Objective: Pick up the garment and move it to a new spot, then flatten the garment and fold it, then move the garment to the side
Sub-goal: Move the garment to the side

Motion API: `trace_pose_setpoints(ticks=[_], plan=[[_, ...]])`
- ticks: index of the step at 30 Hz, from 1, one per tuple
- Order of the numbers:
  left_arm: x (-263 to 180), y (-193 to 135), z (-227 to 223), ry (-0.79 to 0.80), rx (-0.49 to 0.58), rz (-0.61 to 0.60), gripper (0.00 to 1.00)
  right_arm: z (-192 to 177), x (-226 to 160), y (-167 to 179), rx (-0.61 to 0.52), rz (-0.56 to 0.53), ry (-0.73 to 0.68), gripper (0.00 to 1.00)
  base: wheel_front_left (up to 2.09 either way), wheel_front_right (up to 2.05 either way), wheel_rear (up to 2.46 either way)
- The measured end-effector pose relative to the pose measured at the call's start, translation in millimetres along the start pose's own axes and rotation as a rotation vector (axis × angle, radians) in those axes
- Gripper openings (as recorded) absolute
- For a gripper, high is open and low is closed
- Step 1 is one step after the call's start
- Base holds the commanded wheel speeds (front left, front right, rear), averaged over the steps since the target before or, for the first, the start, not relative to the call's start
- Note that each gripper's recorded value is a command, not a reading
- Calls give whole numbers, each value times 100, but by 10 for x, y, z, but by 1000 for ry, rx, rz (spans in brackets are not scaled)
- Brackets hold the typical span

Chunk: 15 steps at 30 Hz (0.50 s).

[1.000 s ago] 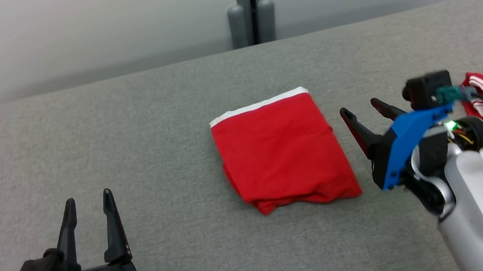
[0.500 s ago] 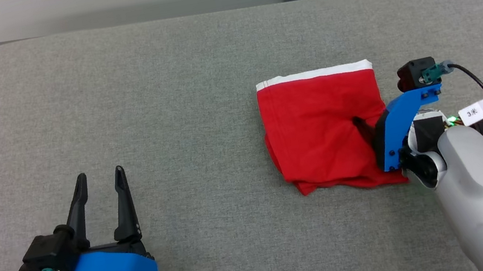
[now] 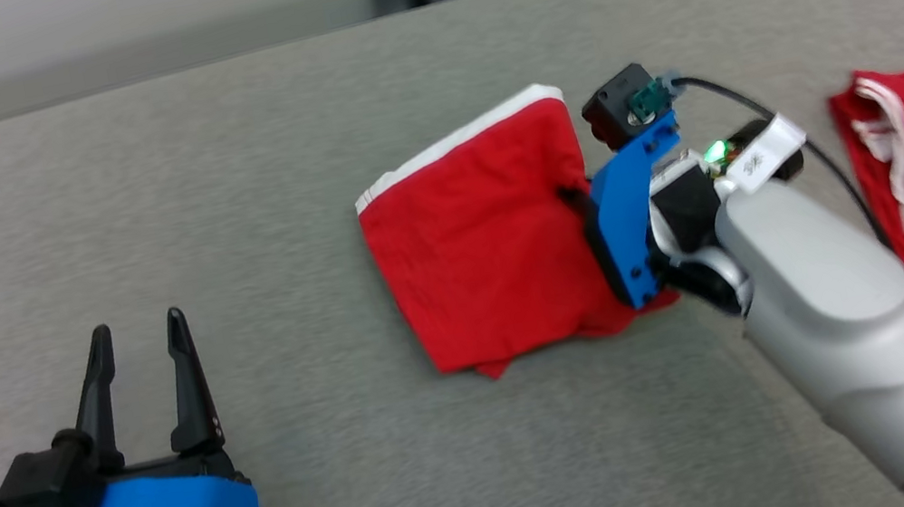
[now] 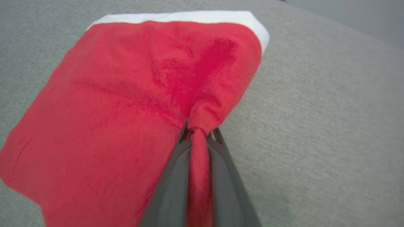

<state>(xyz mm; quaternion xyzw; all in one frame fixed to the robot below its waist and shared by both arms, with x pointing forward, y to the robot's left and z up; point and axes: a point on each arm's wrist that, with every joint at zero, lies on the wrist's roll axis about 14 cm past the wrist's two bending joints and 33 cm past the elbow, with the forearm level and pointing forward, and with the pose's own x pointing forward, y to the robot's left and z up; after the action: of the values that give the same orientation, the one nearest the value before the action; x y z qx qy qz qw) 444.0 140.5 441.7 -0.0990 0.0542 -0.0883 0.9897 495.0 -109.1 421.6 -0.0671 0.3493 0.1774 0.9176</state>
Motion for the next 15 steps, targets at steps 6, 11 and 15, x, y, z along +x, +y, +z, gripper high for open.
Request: trace_pose_setpoints(ticks=[6, 11, 15], plan=[[225, -527, -7, -16, -18, -145, 100, 7, -550, -701, -40, -118, -16, 0, 0, 0, 0], [348, -910, -61, 3, -20, -256, 100, -222, -1051, -1323, -104, -262, 26, 0, 0, 0, 0], [421, -1089, -99, 18, -17, -318, 100, -271, -1349, -1778, -152, -376, 9, 0, 0, 0, 0]])
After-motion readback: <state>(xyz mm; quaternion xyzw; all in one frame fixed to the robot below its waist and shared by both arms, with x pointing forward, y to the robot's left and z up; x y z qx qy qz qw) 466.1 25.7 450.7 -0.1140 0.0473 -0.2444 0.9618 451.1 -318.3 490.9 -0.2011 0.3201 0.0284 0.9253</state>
